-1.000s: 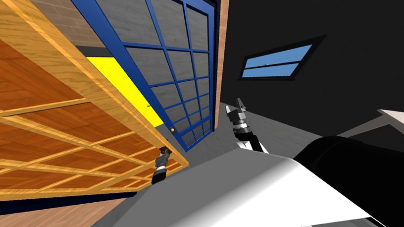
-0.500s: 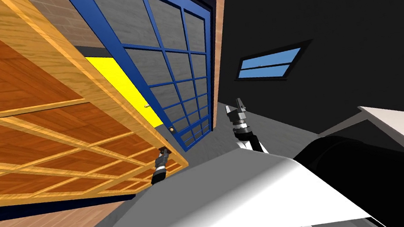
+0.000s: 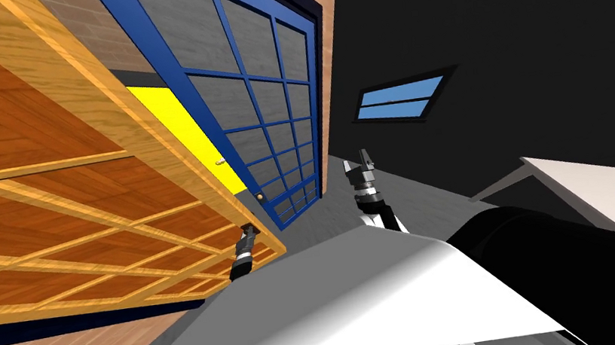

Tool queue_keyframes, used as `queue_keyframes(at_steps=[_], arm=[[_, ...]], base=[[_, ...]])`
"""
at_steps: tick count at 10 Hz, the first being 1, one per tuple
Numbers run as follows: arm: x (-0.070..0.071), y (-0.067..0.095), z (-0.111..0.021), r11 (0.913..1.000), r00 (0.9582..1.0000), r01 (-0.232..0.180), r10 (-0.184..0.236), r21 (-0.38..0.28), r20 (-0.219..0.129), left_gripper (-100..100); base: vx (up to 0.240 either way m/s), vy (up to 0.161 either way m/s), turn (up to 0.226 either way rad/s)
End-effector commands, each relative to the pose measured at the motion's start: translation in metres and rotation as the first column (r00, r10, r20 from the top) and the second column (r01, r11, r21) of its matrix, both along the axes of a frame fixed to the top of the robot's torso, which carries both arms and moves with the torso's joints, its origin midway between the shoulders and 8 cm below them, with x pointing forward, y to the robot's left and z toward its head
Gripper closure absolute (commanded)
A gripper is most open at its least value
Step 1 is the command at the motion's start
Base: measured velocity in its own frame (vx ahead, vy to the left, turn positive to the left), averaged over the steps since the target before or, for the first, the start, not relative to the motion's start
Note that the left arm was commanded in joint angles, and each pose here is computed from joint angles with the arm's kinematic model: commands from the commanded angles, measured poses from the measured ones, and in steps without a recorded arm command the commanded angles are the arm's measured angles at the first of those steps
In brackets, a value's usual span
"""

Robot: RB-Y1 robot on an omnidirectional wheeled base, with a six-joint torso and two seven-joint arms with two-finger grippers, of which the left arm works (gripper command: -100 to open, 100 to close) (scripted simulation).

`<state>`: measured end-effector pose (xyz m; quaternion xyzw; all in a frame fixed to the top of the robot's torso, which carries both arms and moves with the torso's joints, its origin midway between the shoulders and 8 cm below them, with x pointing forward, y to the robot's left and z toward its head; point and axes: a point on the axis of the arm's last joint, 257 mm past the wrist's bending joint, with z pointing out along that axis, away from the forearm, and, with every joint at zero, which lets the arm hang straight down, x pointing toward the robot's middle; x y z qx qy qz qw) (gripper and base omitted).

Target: Pull the door open

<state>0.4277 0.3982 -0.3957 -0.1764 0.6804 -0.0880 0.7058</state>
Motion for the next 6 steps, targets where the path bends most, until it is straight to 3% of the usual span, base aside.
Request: queue_keyframes(at_steps=[1,4,5,6], arm=[[0.0006,-0.0007,0.0012,0.9984,0.9999,-0.002,0.003,-0.057,0.013,100],[0.0001,0.0028,0.0026,0.988,0.9994,-0.013,0.018,-0.154,0.03,100],[0.0001,0.0028,0.0026,0.9872,0.9994,-0.013,0.018,-0.159,0.031,100],[-0.0001,0.004,0.003,0.9804,0.999,-0.016,0.024,-0.196,0.038,100]], base=[[-0.046,0.025,-0.082],[-0.047,0.025,-0.079],[-0.032,0.016,-0.034],[-0.029,0.006,-0.045]])
